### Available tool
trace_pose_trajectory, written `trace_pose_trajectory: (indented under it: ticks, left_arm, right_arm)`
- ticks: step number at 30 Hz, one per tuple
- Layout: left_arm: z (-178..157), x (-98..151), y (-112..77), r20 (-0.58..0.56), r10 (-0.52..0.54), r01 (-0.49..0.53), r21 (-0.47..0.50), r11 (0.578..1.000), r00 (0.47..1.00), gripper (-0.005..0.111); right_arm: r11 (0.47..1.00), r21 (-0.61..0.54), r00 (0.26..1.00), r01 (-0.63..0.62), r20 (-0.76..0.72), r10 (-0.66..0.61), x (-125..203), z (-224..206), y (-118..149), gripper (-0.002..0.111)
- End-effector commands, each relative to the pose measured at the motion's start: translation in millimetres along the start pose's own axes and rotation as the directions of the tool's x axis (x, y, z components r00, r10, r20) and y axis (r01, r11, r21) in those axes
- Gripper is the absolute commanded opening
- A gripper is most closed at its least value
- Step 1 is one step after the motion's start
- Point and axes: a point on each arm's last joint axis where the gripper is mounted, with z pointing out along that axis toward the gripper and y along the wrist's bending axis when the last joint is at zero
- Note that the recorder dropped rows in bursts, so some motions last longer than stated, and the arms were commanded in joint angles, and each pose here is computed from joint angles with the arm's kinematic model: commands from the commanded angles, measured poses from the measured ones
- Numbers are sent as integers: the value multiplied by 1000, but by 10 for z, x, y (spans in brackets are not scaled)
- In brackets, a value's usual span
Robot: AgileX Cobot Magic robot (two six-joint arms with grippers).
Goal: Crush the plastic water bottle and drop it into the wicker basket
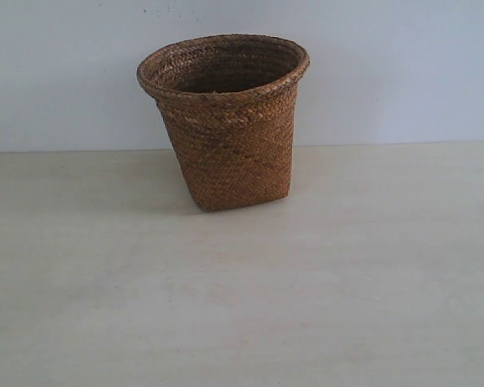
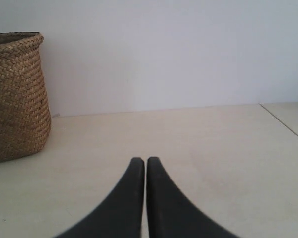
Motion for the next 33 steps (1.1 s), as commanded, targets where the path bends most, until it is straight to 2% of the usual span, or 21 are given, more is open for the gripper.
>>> trace_pose_trajectory:
  ticks: [1,9,15,33]
  left_arm:
    - [1,10,1,-2,-8,8,-2,1000,1000,4]
    - [1,10,1,-2,-8,8,-2,1000,1000,4]
    - [1,10,1,-2,-8,8,-2,1000,1000,4]
    - [1,10,1,-2,-8,8,-2,1000,1000,4]
  right_arm:
    - [1000,6,1000,5,-13,-5,20,0,-6,0]
    - [1000,15,998,4,-60,-3,227,25,-25,0]
    - [998,17,984,54,-170,-51,327,13,-35,0]
    - [999,22,985,28,-170,-24,328,13,-35,0]
